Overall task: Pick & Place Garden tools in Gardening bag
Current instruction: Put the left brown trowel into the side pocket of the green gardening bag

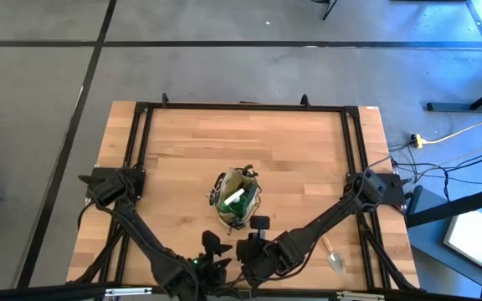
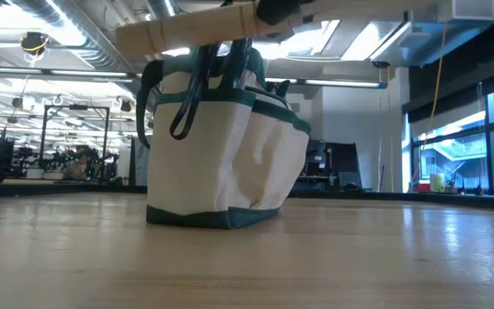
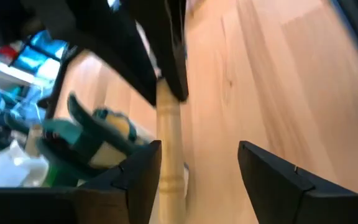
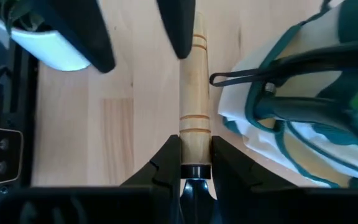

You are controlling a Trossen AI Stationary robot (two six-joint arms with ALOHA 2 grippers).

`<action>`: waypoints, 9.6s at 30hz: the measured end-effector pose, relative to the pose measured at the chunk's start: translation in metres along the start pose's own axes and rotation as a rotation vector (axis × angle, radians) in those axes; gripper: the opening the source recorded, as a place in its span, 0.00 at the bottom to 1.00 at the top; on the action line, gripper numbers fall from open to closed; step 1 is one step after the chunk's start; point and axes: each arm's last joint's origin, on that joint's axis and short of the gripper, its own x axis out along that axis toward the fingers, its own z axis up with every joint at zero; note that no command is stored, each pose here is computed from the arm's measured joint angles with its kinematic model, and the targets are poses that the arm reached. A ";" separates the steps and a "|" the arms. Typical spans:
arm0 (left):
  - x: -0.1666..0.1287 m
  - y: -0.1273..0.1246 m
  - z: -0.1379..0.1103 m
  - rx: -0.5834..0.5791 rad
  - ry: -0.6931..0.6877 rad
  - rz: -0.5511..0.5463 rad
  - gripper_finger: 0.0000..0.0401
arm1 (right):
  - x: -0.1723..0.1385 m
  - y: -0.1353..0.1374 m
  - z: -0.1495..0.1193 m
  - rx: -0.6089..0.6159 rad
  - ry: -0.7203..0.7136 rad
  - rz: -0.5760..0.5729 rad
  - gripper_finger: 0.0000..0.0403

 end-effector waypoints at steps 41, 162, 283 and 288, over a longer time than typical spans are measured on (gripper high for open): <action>0.014 0.014 -0.009 -0.070 0.085 0.076 0.51 | -0.005 0.004 0.005 -0.001 -0.062 0.000 0.17; -0.153 0.010 -0.046 -0.437 -0.520 0.151 0.11 | -0.061 0.004 -0.011 -0.130 -0.962 0.208 0.65; -0.010 0.060 -0.018 -0.784 -0.897 -0.062 0.11 | -0.027 -0.033 -0.001 0.126 -1.292 0.320 0.65; -0.009 0.059 -0.019 -0.787 -0.865 -0.028 0.11 | -0.029 -0.031 0.006 0.140 -1.246 0.293 0.65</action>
